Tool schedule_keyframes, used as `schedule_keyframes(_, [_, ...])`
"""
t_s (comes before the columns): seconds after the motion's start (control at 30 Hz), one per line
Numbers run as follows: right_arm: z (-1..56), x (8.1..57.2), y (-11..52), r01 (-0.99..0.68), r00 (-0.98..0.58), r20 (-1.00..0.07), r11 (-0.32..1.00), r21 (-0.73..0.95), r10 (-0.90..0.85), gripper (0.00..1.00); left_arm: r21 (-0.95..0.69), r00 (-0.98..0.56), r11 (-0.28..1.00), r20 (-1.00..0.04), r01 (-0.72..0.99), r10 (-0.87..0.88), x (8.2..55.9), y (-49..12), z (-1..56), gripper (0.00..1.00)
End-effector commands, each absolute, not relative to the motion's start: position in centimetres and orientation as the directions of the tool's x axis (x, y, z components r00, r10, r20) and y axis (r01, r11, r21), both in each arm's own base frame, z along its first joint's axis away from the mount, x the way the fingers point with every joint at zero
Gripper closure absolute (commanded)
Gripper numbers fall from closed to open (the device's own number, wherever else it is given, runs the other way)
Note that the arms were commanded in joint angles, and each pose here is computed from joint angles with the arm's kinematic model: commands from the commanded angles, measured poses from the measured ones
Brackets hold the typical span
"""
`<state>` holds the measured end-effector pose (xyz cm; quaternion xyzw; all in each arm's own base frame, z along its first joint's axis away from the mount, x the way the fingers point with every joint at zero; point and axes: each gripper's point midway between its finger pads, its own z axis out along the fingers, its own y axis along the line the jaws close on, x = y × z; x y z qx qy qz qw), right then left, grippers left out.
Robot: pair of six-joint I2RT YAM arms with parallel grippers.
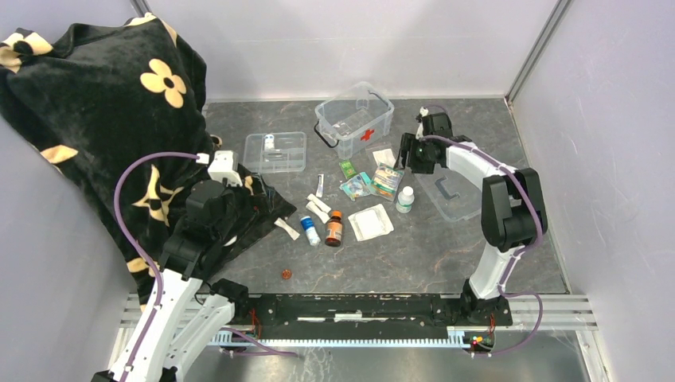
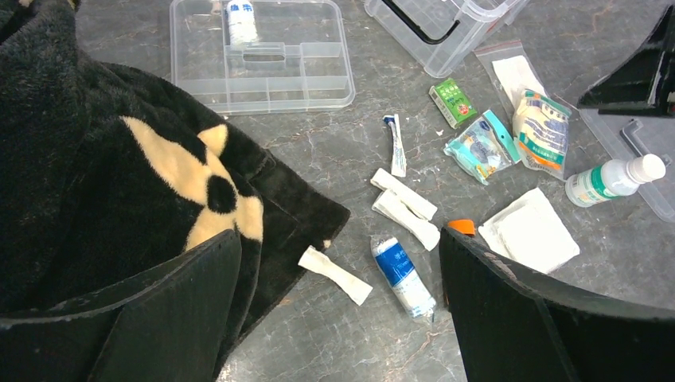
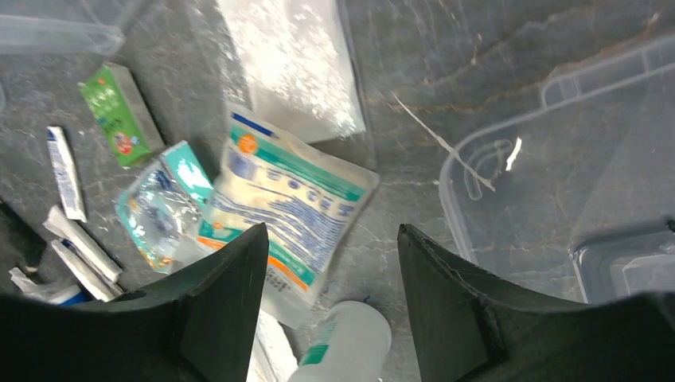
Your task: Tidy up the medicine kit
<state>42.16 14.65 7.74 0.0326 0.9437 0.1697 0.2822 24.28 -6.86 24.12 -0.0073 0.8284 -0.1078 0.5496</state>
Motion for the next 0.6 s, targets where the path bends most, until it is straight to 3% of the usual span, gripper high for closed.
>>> schedule_keyframes(0.0, [6.7,41.5,15.2,-0.044,-0.861,-0.478,0.909,0.415,0.176,0.34,-0.178,-0.367,0.975,-0.923,0.13,-0.119,24.6,-7.1,24.9,0.0])
schedule_keyframes(0.17, [5.6,40.7,16.8,-0.072,-0.888,-0.428,0.871,0.486,0.165,0.34,-0.178,-0.367,0.975,-0.923,0.131,-0.118,24.6,-7.1,24.9,0.0])
schedule_keyframes(0.43, [3.0,40.1,16.6,-0.064,-0.917,-0.377,0.882,0.467,0.133,0.37,-0.178,-0.371,0.975,-0.921,0.135,-0.116,24.6,-7.2,24.8,0.0])
schedule_keyframes(0.57, [2.1,40.0,16.0,-0.052,-0.919,-0.372,0.896,0.44,0.129,0.44,-0.177,-0.377,0.975,-0.919,0.136,-0.115,24.7,-7.3,24.7,0.0])
